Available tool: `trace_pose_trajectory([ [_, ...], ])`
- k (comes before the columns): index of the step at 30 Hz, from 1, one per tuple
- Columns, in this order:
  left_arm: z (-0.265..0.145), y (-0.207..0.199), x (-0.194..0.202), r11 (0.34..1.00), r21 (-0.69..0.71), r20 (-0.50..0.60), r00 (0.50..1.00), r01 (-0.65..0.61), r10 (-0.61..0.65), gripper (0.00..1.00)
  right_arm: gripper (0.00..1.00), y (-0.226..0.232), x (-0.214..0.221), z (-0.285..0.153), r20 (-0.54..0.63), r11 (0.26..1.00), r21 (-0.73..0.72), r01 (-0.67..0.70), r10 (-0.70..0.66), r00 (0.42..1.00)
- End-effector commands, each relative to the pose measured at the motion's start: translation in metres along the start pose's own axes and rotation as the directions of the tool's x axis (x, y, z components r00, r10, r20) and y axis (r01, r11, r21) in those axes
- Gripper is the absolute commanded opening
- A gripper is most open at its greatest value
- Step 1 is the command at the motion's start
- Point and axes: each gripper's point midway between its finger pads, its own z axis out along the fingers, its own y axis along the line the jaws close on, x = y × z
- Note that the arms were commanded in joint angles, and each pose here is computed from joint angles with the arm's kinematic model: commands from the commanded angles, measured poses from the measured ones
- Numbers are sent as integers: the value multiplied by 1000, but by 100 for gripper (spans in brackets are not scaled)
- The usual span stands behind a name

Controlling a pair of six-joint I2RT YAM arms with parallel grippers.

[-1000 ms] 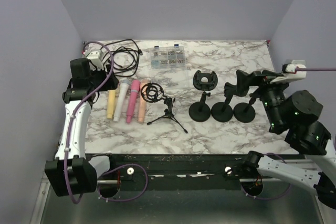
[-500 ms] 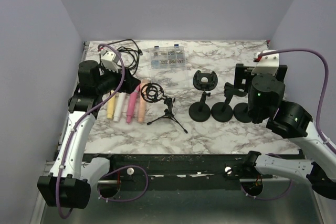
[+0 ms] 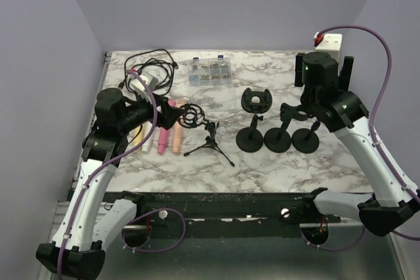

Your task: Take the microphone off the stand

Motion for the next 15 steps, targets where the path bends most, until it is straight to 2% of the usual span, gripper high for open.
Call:
trace_pose_trajectory([
  [1, -6, -8, -4, 997, -4, 22, 997, -73, 73, 75, 95, -1, -2, 3, -40, 996, -51, -69, 67, 997],
  [5, -7, -19, -6, 996, 38, 34, 996, -80, 79, 75, 93, -15, 5, 3, -66, 994, -19, -106, 104, 992],
  [8, -8, -27, -6, 994, 68, 40, 996, -85, 82, 76, 79, -21, 13, 1, -94, 993, -21, -120, 117, 989],
  [10, -8, -30, -7, 993, 79, 41, 995, -90, 87, 75, 78, -23, 18, 0, -105, 991, -21, -129, 127, 986],
  [13, -9, -34, -7, 991, 89, 42, 994, -100, 97, 75, 68, -28, 29, 2, -130, 993, 10, -116, 116, 985],
  [15, -9, -37, -6, 989, 96, 40, 994, -110, 106, 75, 67, -33, 36, 3, -151, 993, 34, -112, 116, 982],
])
